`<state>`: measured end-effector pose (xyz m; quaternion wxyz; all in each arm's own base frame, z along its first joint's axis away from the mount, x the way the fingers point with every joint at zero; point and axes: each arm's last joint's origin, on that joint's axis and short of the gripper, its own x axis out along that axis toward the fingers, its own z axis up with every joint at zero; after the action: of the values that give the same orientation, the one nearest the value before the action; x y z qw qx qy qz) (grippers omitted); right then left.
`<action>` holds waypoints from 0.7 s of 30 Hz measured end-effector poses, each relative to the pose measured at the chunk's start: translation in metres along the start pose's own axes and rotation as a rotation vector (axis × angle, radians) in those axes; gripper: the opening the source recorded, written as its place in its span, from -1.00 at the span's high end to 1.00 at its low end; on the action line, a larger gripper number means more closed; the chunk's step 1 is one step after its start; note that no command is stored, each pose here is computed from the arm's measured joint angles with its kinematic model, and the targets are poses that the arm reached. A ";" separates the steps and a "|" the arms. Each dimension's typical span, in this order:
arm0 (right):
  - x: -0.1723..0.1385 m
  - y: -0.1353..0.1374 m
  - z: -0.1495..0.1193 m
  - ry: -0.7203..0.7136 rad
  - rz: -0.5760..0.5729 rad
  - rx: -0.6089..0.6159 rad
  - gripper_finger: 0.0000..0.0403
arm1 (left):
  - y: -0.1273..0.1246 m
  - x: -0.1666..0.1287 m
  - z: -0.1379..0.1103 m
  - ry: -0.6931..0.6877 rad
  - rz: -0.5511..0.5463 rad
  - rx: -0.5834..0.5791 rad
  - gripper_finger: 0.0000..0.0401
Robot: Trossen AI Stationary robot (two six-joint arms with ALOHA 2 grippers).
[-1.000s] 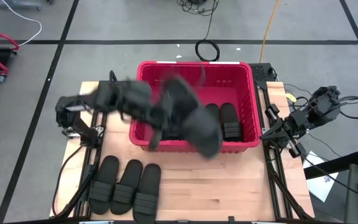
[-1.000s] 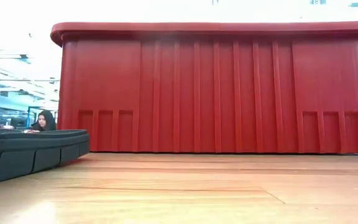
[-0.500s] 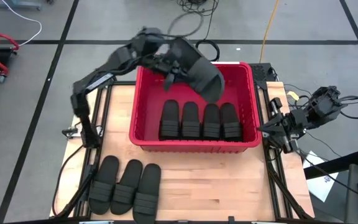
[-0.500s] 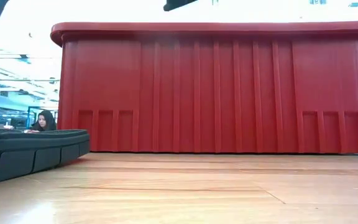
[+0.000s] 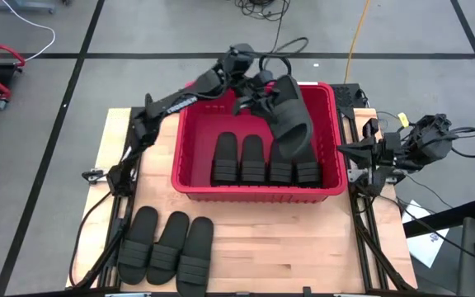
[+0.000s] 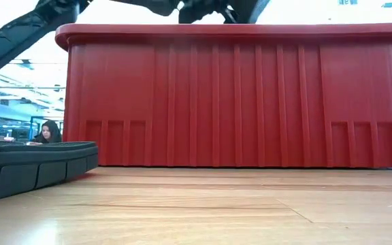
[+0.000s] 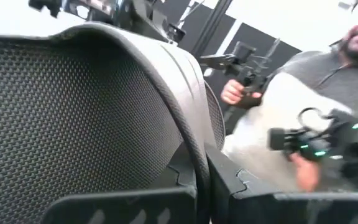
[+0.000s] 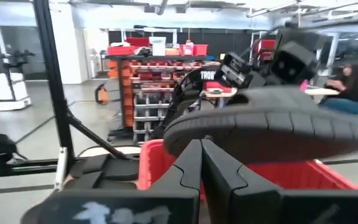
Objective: Pick and place slides into bin
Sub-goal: Put the black slide into the red bin
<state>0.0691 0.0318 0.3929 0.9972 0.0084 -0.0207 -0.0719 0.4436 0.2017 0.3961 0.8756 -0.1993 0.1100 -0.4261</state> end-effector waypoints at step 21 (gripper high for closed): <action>-0.006 -0.012 0.000 0.006 -0.177 -0.088 1.00 | 0.036 0.026 -0.037 0.029 0.201 -0.154 1.00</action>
<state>0.0612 0.0209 0.3927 0.9864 -0.0336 -0.0139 -0.1604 0.4716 0.1916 0.3467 0.8943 -0.2477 0.1744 -0.3292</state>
